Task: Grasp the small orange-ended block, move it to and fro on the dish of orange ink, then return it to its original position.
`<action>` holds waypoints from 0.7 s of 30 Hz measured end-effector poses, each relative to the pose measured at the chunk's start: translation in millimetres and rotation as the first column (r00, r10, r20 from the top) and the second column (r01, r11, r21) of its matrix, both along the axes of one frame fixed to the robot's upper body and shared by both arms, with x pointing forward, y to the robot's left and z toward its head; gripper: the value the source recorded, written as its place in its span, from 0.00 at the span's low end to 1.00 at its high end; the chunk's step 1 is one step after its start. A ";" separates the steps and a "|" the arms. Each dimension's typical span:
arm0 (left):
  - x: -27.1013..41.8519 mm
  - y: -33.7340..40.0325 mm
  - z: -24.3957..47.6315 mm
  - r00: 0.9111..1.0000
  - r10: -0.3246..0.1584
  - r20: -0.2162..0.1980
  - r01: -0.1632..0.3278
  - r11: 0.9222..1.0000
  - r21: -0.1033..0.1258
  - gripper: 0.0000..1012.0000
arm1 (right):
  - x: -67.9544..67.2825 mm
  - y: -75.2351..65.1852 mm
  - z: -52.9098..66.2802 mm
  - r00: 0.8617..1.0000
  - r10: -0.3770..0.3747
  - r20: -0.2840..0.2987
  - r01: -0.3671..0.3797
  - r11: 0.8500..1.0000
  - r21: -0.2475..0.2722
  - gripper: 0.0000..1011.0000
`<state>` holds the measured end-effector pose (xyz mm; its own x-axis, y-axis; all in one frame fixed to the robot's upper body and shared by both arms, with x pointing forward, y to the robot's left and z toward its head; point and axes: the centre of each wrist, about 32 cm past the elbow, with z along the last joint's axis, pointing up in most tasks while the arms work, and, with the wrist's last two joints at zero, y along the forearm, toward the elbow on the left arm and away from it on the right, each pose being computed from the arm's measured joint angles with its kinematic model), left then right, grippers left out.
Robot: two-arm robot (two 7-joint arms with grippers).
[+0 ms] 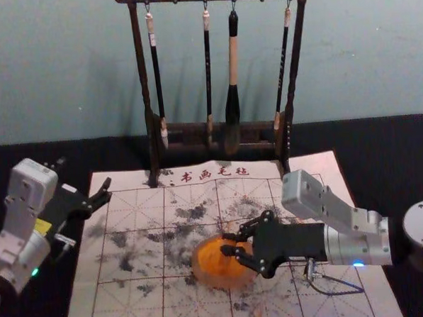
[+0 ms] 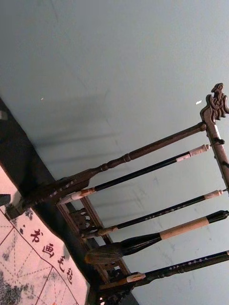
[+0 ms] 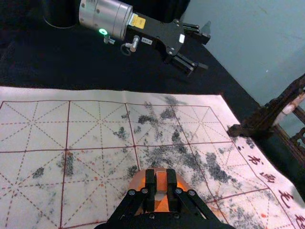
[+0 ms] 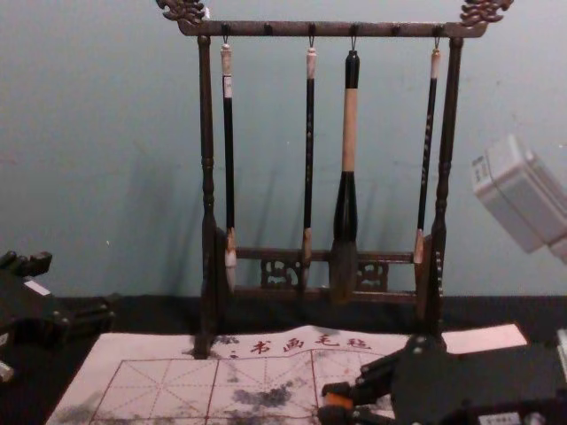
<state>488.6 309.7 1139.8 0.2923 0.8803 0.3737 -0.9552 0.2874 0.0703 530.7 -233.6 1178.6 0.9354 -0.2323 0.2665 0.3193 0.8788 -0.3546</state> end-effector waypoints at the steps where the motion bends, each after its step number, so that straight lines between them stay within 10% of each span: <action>1: 0.0 0.0 0.0 1.000 0.000 0.000 0.000 1.000 0.000 0.99 | 0.3 0.4 -0.2 1.000 0.001 -0.001 -0.001 1.000 0.001 0.12; 21: 0.0 0.0 0.0 1.000 0.000 0.000 0.000 1.000 0.000 0.99 | 10.3 7.6 -5.4 1.000 0.013 -0.015 -0.013 1.000 -0.009 0.12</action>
<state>488.6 309.7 1139.8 0.2922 0.8803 0.3737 -0.9553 0.2873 0.0703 541.0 -226.0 1173.2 0.9421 -0.2180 0.2547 0.3028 0.8794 -0.3674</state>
